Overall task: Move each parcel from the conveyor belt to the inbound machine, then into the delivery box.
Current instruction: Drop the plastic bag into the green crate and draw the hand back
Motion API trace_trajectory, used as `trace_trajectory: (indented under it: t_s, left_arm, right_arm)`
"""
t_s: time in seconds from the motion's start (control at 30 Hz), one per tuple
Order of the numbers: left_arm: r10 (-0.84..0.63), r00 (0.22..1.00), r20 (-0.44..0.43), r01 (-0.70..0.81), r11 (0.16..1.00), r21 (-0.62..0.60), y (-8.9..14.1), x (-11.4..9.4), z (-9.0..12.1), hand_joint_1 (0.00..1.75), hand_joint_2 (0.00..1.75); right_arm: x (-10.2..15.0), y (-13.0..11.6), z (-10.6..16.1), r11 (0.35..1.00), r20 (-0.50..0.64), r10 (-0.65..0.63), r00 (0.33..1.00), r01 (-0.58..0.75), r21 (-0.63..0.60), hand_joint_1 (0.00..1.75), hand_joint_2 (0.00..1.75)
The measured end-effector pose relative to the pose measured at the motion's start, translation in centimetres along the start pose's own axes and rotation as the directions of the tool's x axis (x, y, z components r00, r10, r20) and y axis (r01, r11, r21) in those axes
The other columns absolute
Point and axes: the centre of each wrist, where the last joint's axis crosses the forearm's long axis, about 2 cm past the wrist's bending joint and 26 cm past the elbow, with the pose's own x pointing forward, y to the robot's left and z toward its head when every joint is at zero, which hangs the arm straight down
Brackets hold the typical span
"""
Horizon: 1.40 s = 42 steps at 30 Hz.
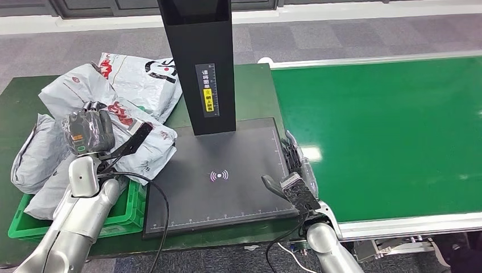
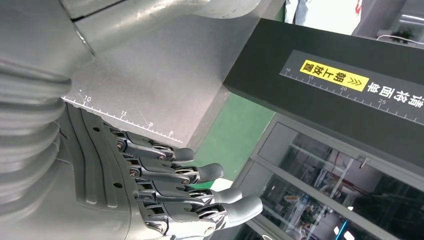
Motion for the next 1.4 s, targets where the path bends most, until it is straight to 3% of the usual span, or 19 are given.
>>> trace_trajectory:
  t_s: [1.4]
  left_arm:
    - [-0.002, 1.000, -0.001, 0.002, 1.000, -0.005, -0.09, -0.05, 0.06, 1.75, 1.75]
  right_arm:
    - [0.00, 0.00, 0.00, 1.000, 0.000, 0.000, 1.000, 0.000, 0.000, 0.00, 1.75]
